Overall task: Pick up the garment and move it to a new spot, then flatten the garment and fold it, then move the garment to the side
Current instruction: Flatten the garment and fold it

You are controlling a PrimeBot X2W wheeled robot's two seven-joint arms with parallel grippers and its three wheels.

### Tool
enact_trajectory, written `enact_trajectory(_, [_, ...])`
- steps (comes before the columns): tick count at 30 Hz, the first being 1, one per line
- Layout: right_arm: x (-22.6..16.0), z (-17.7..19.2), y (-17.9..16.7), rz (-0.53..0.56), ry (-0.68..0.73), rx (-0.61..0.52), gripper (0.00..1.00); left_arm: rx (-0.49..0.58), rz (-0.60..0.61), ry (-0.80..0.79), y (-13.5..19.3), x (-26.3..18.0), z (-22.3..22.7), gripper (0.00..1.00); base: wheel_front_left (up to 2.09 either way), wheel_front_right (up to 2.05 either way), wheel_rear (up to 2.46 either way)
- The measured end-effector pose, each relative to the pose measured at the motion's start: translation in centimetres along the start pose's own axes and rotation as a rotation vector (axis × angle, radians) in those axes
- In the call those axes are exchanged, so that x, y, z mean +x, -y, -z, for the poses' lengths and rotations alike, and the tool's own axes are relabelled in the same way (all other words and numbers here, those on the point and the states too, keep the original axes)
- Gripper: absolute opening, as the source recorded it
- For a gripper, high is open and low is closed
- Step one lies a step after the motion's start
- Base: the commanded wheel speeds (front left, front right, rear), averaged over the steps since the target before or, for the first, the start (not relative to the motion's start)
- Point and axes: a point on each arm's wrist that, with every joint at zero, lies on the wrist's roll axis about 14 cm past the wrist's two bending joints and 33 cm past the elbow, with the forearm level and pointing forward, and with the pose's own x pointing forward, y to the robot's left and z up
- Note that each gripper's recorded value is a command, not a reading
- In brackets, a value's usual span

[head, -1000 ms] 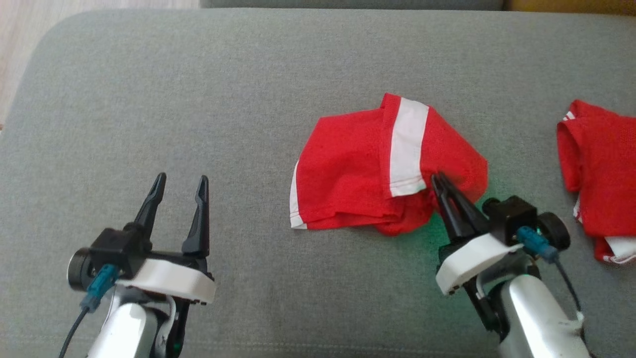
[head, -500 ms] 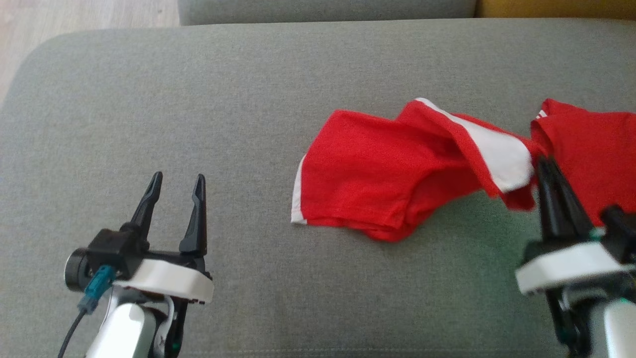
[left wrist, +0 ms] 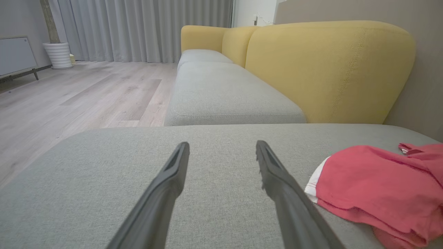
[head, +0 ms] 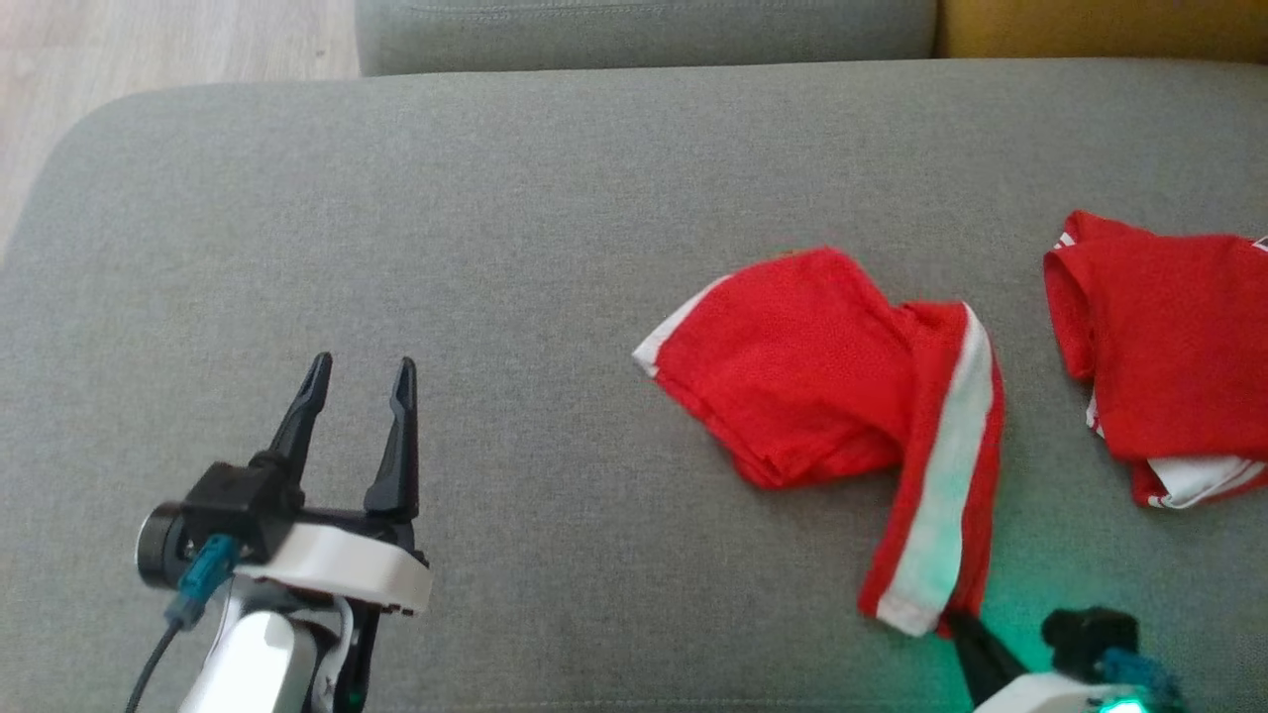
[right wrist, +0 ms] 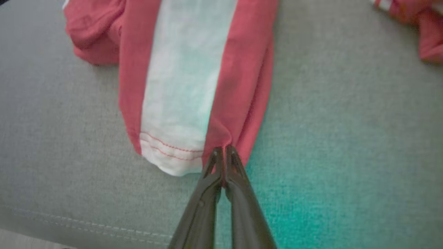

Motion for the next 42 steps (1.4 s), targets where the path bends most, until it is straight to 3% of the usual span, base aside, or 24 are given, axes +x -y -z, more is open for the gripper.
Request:
enact_trajectory(3, [0.1, 1.2, -0.6, -0.018, -0.030, 0.008, 0.00, 0.001, 0.002, 0.004, 0.1, -0.2, -0.2, 1.00, 0.00, 0.00, 0.00])
enact_trajectory(5, [0.3, 0.3, -0.8, -0.027, 0.006, 0.013, 1.00, 0.001, -0.001, 0.004, 0.1, -0.4, -0.2, 1.00, 0.00, 0.00, 0.00])
enact_trajectory(14, [-1.6, -12.4, -3.4, -0.100, 0.457, -0.046, 1.00, 0.002, -0.008, -0.011, 0.1, -1.8, 0.0, 1.00, 0.00, 0.00, 0.00])
enact_trajectory(22, [-4.7, -17.4, -4.4, -0.109, 0.648, -0.116, 1.00, 0.009, -0.014, 0.015, 0.1, -2.1, -1.1, 1.00, 0.00, 0.00, 0.00])
enact_trajectory(42, [-5.0, -17.9, -4.8, -0.115, 0.659, -0.131, 1.00, -0.003, -0.017, -0.041, 0.5, -3.3, 0.2, 1.00, 0.00, 0.00, 0.00])
